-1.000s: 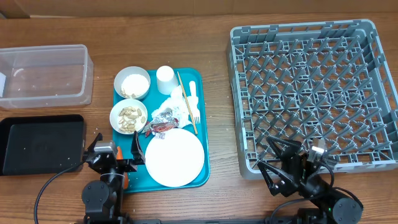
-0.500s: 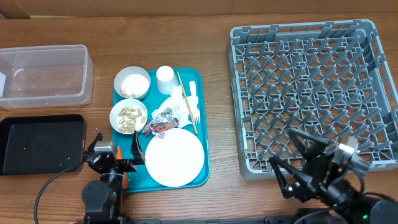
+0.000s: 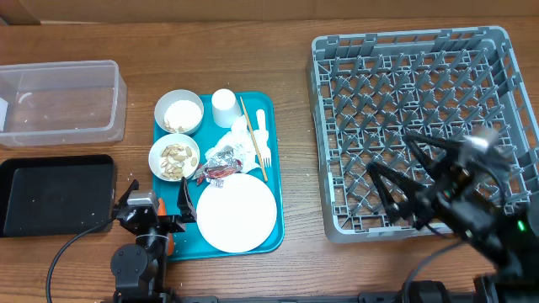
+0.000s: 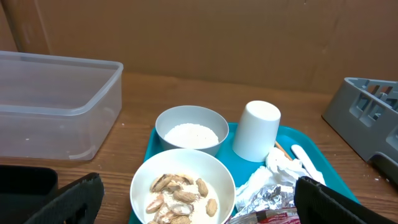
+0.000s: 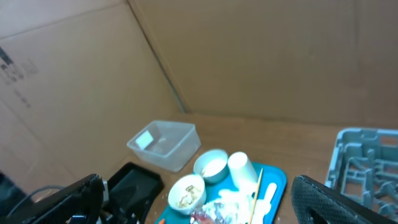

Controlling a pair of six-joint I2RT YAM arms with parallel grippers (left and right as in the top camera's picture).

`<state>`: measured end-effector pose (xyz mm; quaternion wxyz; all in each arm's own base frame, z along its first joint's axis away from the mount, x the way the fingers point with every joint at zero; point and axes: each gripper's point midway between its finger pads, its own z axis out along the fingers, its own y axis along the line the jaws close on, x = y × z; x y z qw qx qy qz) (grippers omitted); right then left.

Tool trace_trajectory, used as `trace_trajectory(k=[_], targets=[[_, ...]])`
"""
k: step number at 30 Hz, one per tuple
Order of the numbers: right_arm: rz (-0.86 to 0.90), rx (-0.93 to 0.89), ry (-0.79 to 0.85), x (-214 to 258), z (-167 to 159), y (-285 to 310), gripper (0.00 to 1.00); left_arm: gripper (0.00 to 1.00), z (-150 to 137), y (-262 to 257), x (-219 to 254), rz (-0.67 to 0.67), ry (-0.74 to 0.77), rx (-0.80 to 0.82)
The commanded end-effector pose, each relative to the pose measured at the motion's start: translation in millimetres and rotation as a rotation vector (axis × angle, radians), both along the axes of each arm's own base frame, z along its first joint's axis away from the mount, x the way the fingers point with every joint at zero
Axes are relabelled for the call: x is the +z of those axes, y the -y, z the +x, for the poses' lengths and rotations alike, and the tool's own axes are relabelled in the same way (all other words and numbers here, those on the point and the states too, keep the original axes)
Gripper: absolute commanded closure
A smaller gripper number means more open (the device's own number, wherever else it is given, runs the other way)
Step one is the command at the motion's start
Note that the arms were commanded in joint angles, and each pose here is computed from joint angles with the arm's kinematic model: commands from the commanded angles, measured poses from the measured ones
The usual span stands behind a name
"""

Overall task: Sort waste into correct bins and load items into the dishwasher rack
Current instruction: 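Move the right gripper left over the teal tray toward the white plate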

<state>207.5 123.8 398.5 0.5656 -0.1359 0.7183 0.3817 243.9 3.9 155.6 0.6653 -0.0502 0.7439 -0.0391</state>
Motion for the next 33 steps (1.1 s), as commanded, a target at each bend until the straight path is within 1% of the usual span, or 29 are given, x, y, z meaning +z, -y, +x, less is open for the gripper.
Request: trace_trajectory(k=[1,5,8,10,12,15,18,21,24,29,33], targets=[[-0.04,0.012,-0.012,-0.3,16.0,-10.7,0.0,0.0,-0.1,-0.8,-0.6,0.016,0.004,0.004],[-0.152,-0.05,-0.129,-30.7,47.2,-27.9,0.0,0.0,-0.1,-0.8,-0.4,0.016,0.004,0.004],[-0.302,-0.116,-0.214,-58.0,65.2,-48.1,0.0,0.0,-0.1,-0.8,-0.4,0.016,0.004,0.004],[-0.409,-0.144,-0.255,-73.9,71.7,-66.6,0.01,0.0,-0.1,-0.8,-0.6,0.016,0.004,0.004],[-0.477,-0.17,-0.306,-89.2,78.3,-87.7,0.0,0.0,-0.1,-0.8,-0.4,0.016,0.004,0.004],[-0.534,-0.123,-0.366,-112.2,83.2,-117.6,0.01,0.0,-0.1,-0.8,-0.4,0.016,0.004,0.004],[-0.562,-0.127,-0.486,-149.1,90.7,-133.0,0.0,0.0,-0.1,-0.8,-0.4,0.016,0.004,0.004],[-0.625,-0.079,-0.591,-188.9,88.6,-144.2,0.0,0.0,-0.1,-0.8,-0.4,0.016,0.004,0.004],[-0.7,-0.036,-0.671,-221.8,79.3,-151.9,0.0,0.0,-0.1,-0.8,-0.4,0.016,0.004,0.004],[-0.779,0.034,-0.723,-255.3,62.0,-171.3,0.0,0.0,-0.1,-0.8,-0.4,0.016,0.004,0.004],[-0.809,0.046,-0.742,-278.0,61.4,-178.9,0.0,0.0,-0.1,-0.8,-0.4,0.016,0.004,0.004]])
